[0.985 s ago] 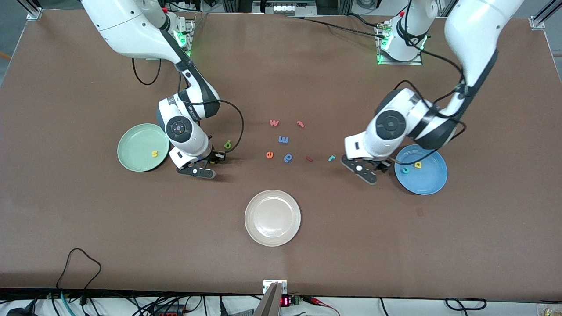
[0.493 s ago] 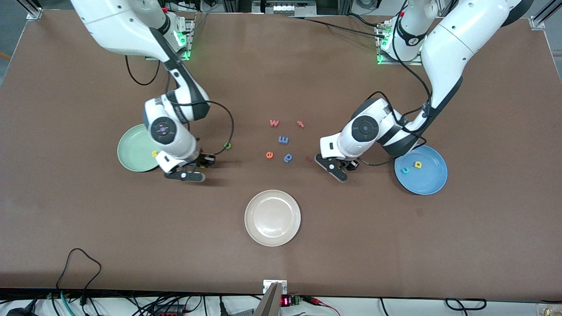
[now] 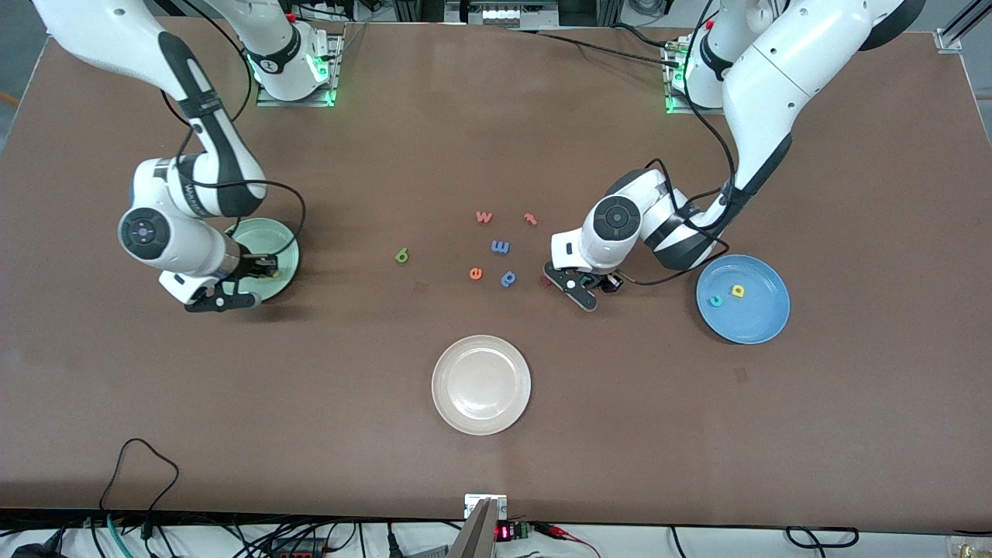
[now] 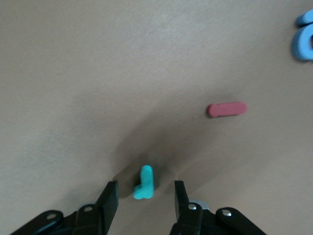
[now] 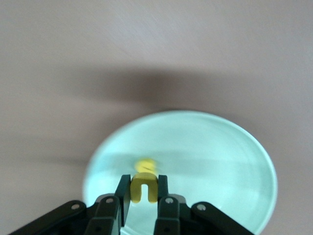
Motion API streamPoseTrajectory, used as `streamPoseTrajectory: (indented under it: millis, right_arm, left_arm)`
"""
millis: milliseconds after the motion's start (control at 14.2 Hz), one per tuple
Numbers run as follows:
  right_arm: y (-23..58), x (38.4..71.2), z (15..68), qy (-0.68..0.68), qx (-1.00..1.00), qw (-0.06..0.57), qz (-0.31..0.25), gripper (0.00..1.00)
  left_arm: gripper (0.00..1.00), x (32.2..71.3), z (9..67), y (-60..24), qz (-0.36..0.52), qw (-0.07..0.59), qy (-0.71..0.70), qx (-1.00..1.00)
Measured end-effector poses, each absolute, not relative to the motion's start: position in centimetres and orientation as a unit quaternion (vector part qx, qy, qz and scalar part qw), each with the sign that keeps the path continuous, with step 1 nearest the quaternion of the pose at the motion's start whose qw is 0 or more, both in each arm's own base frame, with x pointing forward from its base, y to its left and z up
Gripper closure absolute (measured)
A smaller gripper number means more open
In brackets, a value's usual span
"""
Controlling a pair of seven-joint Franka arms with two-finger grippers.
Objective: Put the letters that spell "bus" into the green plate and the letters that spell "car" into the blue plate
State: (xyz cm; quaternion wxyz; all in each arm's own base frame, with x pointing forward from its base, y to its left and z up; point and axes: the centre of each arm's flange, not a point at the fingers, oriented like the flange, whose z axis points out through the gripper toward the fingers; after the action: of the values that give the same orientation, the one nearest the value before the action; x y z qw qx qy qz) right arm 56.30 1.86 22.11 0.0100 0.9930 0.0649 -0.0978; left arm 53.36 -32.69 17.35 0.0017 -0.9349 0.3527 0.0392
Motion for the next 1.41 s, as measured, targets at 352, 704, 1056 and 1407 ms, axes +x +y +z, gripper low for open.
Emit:
streamPoseTrajectory:
  millis: [352, 704, 1056, 1407]
  right_arm:
    - [-0.8, 54.4, 20.3, 0.072, 0.990, 0.002, -0.123, 0.71]
    - [-0.1, 55.0, 21.8, 0.077, 0.992, 0.003, -0.102, 0.24]
    - [9.3, 56.2, 25.0, 0.067, 0.996, 0.001, -0.062, 0.24]
    - [19.9, 54.9, 26.7, 0.034, 0.999, 0.004, -0.042, 0.49]
  left_arm:
    - [0.75, 53.4, 17.4, -32.6, 0.037, 0.006, 0.354, -0.935]
    - [0.81, 53.7, 17.6, -32.5, 0.034, 0.006, 0.351, -0.936]
    - [0.81, 57.3, 22.3, -26.5, 0.071, 0.068, 0.302, -0.948]
    - [0.81, 61.3, 25.8, -14.6, 0.120, 0.103, 0.262, -0.952]
